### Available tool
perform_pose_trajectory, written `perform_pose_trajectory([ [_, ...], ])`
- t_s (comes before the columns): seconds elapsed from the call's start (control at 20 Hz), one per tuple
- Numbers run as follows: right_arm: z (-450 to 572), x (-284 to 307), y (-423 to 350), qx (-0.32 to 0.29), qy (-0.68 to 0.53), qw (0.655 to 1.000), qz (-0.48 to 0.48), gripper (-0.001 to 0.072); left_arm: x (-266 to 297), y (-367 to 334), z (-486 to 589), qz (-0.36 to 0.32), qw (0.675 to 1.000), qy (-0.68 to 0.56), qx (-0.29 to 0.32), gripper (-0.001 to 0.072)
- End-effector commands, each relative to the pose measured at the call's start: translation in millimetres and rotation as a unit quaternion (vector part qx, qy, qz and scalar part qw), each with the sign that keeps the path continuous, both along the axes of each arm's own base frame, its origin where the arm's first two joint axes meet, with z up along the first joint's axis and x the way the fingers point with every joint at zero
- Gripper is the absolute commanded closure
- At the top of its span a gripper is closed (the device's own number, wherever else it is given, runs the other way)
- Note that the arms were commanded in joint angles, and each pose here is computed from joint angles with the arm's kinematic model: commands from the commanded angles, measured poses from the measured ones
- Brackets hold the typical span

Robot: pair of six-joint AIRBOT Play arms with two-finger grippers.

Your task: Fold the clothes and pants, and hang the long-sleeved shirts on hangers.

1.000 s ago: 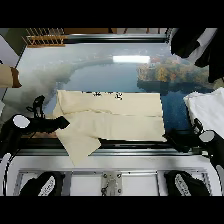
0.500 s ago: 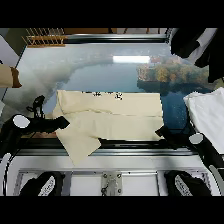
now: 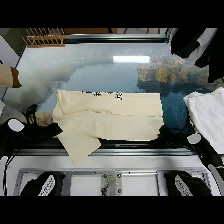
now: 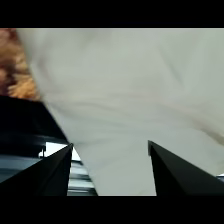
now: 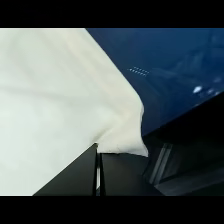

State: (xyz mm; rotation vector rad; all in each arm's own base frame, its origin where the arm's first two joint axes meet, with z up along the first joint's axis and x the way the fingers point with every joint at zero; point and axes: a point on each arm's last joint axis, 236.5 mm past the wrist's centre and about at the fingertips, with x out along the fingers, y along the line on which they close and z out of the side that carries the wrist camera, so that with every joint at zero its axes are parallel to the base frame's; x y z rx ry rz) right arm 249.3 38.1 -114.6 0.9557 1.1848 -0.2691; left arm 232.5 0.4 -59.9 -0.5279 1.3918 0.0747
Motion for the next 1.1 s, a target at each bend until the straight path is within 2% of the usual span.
perform_pose_trajectory([
  [0.0, 0.8, 1.2, 0.1, -0.002, -0.004, 1.000, 0.005, 0.0703, -35.7, 10.3, -25.5, 0.077, 0.996, 0.044, -0.022, 0.0214],
  [0.1, 0.7, 1.1, 0.2, -0.002, -0.004, 1.000, 0.005, 0.0702, -38.4, -4.8, -41.4, 0.085, 0.994, 0.047, -0.051, 0.0213],
  [0.2, 0.8, 1.1, 0.3, -0.002, -0.004, 1.000, 0.005, 0.0702, -37.0, -25.7, -50.8, 0.063, 0.993, 0.062, -0.076, 0.0214],
  [0.55, 0.8, 1.1, 0.3, -0.002, -0.004, 1.000, 0.005, 0.0702, -47.7, -60.7, -74.5, 0.016, 0.988, 0.119, -0.092, 0.0216],
  [0.6, 0.8, 0.9, 0.4, -0.002, -0.004, 1.000, 0.005, 0.0702, -47.6, -62.4, -73.2, 0.009, 0.989, 0.116, -0.089, 0.0250],
  [0.65, 0.8, 0.9, 0.5, -0.002, -0.004, 1.000, 0.005, 0.0703, -45.8, -62.4, -69.8, 0.004, 0.991, 0.107, -0.086, 0.0508],
  [0.7, 1.9, 0.1, 1.6, 0.000, -0.001, 1.000, 0.009, 0.0703, -41.8, -61.1, -64.1, 0.001, 0.993, 0.090, -0.082, 0.0698],
  [0.8, 8.0, -1.2, 1.1, -0.008, 0.008, 0.999, 0.033, 0.0703, -33.9, -55.9, -45.9, -0.014, 0.996, 0.056, -0.065, 0.0701],
  [1.05, 46.5, -13.5, -23.3, -0.086, 0.067, 0.982, 0.151, 0.0703, -37.3, -44.7, 25.8, -0.083, 0.996, 0.019, -0.024, 0.0701],
])
